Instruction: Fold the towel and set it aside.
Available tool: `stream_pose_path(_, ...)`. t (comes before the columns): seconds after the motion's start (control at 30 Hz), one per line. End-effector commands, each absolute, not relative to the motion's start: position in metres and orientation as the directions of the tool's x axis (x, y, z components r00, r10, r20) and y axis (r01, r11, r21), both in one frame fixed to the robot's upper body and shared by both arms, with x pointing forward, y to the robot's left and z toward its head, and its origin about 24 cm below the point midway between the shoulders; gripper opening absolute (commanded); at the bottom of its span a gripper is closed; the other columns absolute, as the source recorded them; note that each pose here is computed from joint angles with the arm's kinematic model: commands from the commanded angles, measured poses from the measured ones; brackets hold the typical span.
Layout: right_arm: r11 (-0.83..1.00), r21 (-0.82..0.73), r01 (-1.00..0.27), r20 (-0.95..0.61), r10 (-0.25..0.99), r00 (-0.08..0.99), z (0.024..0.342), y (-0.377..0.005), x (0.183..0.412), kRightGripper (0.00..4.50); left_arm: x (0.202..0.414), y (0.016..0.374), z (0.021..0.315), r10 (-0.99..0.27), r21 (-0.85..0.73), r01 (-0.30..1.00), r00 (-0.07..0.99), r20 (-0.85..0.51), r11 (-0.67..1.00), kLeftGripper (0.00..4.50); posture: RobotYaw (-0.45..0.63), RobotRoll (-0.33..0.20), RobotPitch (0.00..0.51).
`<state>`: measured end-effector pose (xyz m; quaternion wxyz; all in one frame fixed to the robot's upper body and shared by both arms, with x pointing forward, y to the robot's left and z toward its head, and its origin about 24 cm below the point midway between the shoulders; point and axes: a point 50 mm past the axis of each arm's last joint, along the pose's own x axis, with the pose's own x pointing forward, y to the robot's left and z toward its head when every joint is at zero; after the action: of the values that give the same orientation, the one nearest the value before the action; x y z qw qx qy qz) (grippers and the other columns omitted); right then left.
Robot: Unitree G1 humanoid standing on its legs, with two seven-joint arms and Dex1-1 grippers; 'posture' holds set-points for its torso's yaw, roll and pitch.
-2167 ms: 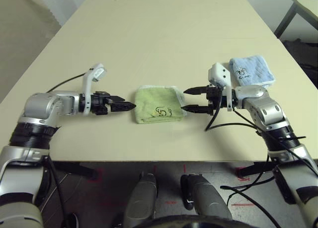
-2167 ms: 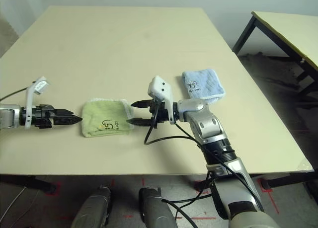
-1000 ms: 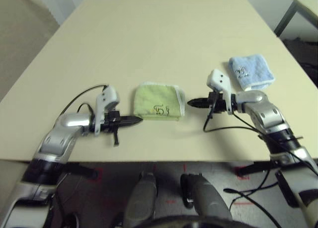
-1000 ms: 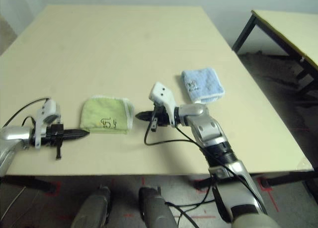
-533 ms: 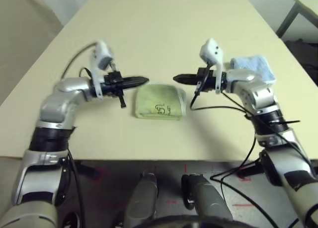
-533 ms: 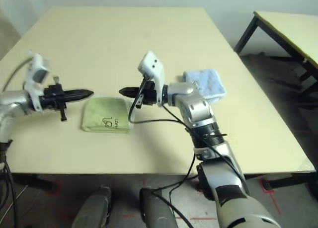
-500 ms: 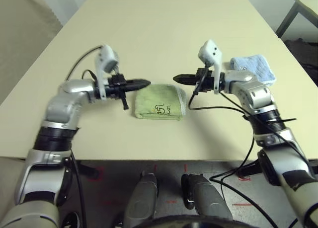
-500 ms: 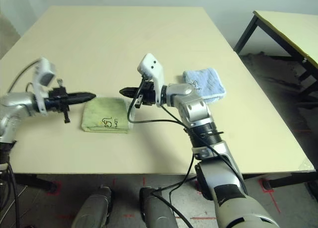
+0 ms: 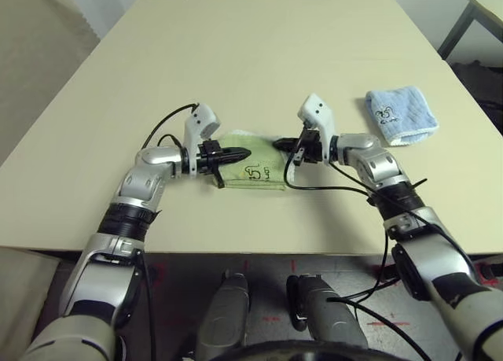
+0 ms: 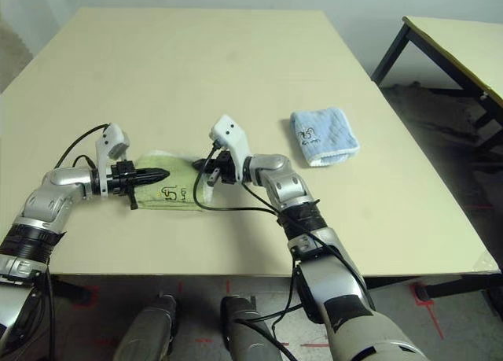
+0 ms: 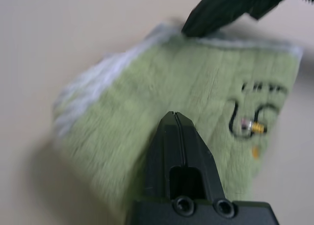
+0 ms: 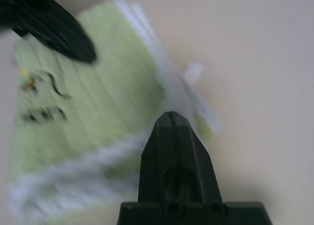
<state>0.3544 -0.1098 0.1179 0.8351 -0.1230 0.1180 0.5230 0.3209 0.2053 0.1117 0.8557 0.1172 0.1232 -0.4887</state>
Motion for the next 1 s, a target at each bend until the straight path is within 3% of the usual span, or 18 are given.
stream_pose_path(0.03,0.448,-0.093,-0.889,-0.342,0.824,0.451,0.117,-0.124,0.356,0.0,0.317,0.226,0.106,-0.765,0.082,0.833,0.537,-0.356,0.547,0.02,0.04,0.0,0.13)
stream_pose_path(0.27,0.455,-0.116,-0.883,-0.273,0.84,0.469,0.149,-0.135,0.355,0.0,0.32,0.245,0.131,-0.736,0.131,0.785,0.614,-0.285,0.605,0.02,0.04,0.0,0.129)
stream_pose_path(0.47,0.419,-0.114,-0.901,-0.181,0.883,0.433,0.172,-0.098,0.353,0.0,0.334,0.212,0.149,-0.778,0.149,0.808,0.589,-0.217,0.57,0.02,0.04,0.0,0.13)
stream_pose_path(0.77,0.435,-0.028,-0.9,-0.183,0.883,0.432,0.141,-0.058,0.356,0.0,0.343,0.176,0.118,-0.78,0.136,0.827,0.56,-0.28,0.546,0.02,0.04,0.0,0.134)
stream_pose_path(1.0,0.456,0.04,-0.889,-0.235,0.869,0.436,0.115,-0.076,0.353,0.0,0.338,0.186,0.1,-0.747,0.106,0.813,0.571,-0.339,0.573,0.02,0.04,0.0,0.136)
